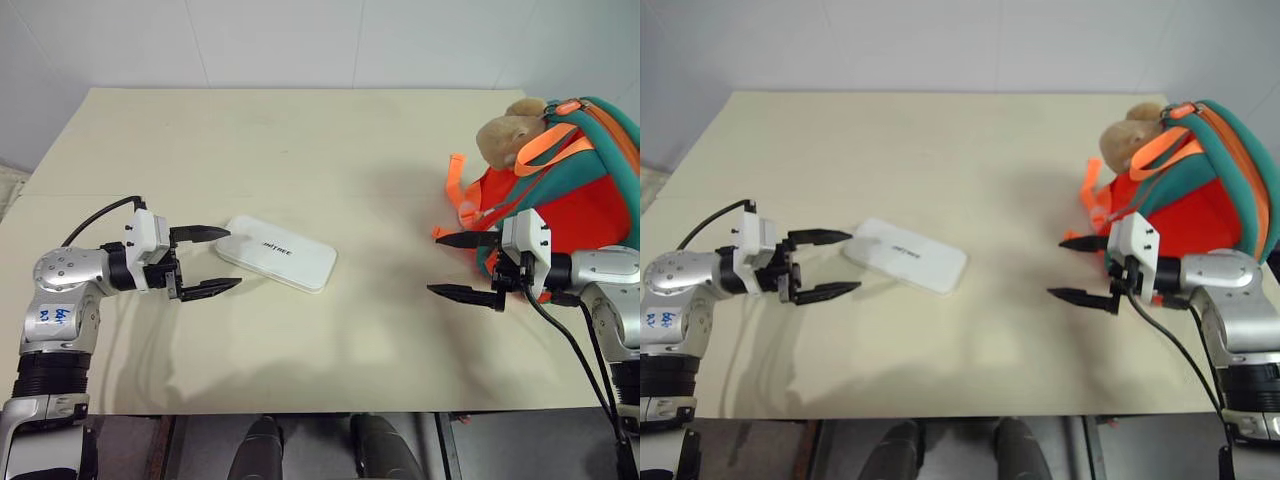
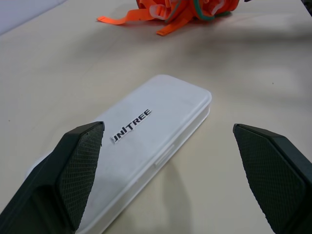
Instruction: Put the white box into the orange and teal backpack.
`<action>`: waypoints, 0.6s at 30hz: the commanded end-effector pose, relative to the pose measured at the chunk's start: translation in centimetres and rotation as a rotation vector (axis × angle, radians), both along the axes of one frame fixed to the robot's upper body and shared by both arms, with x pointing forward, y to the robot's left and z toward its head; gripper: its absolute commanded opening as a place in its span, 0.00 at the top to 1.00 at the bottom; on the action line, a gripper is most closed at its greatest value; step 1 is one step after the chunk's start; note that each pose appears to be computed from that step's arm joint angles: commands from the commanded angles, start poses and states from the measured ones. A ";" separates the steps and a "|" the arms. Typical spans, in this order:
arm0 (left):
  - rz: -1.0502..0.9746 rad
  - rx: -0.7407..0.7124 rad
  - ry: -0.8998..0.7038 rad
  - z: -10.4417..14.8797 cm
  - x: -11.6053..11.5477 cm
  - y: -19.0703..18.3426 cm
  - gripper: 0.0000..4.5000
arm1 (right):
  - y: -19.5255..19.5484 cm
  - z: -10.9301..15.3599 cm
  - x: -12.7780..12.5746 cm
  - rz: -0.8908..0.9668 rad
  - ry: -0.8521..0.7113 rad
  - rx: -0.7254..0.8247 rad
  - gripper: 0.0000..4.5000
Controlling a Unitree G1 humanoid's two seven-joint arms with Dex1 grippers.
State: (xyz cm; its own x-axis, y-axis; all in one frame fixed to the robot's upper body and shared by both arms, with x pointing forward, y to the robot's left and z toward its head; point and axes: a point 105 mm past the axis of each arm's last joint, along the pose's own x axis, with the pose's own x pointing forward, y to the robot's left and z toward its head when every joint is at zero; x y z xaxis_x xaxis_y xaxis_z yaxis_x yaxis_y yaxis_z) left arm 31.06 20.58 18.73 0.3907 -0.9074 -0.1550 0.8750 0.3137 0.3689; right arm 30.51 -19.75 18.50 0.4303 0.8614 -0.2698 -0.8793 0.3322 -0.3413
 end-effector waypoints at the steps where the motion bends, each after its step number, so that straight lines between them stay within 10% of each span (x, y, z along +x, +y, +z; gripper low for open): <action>1: 0.006 0.009 -0.043 0.7 0.3 0.2 0.00 | 0.3 1.3 0.0 0.010 -0.054 0.017 0.01; 11: 0.083 0.027 -0.088 1.0 0.8 1.7 0.04 | 3.0 1.1 1.1 0.011 -0.103 0.042 0.00; 18: 0.235 0.069 -0.192 2.2 3.0 4.9 0.44 | 7.1 -1.1 1.9 -0.011 -0.114 0.040 0.42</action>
